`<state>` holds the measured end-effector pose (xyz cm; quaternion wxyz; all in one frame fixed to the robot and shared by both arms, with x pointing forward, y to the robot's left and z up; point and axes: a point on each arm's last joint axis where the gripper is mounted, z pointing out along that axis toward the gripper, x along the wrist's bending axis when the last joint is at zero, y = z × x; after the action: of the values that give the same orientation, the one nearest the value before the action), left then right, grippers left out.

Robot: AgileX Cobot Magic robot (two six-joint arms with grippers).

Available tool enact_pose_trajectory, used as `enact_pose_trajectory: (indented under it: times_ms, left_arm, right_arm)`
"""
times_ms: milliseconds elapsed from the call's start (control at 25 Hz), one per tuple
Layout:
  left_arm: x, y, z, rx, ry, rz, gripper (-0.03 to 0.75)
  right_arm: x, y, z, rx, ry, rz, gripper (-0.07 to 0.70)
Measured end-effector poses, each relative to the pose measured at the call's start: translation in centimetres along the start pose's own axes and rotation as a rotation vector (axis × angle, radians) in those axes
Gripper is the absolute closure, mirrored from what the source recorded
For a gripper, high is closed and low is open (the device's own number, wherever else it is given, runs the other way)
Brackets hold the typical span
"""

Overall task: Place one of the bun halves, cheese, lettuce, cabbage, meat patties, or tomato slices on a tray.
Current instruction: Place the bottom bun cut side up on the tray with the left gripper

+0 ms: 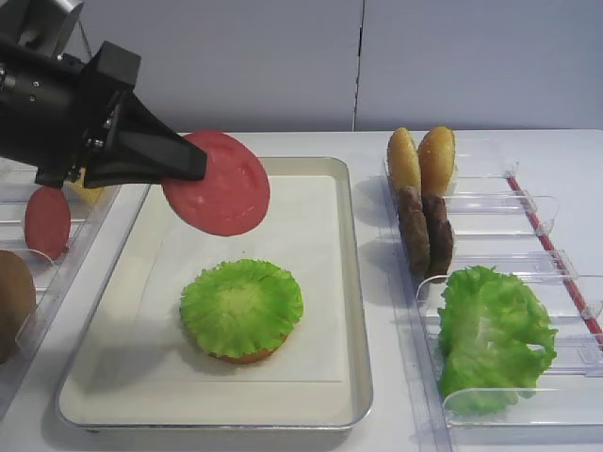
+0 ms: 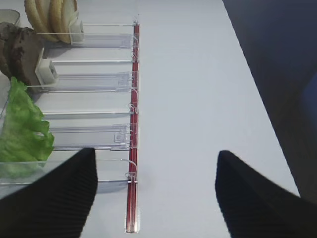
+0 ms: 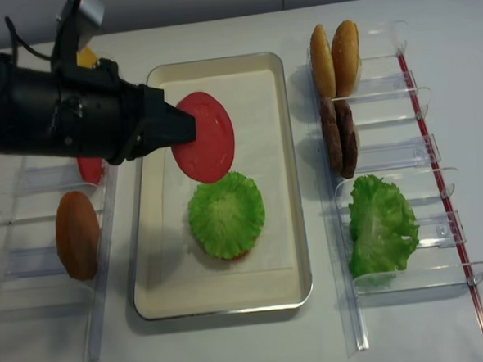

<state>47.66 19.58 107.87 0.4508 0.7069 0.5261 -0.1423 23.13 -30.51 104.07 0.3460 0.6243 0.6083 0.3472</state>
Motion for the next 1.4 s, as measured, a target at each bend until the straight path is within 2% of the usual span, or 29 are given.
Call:
enact_pose_trajectory:
  times_ms: [240,360,760,1280,1400]
  left_arm:
    - [2.2,-2.0,1.6,-0.026,-0.120,-0.154,0.644]
    - [3.6,-3.1,2.5,-0.033,-0.142,-0.205,0.644]
    - [6.4,-4.0,5.1,0.033,-0.150,-0.326,0.644]
    - [7.9,-4.3,6.5,0.071,-0.174,-0.352,0.644]
    - [8.2,-4.4,6.8,0.072,-0.175,-0.345,0.644]
  right_arm:
    - [0.0,0.0,0.0,0.000,0.000,0.000,0.108]
    - [0.0,0.0,0.0,0.000,0.000,0.000,0.108]
    - [0.0,0.0,0.0,0.000,0.000,0.000,0.108]
    - [0.0,0.0,0.0,0.000,0.000,0.000,0.108]
    - [0.0,0.0,0.0,0.000,0.000,0.000,0.108]
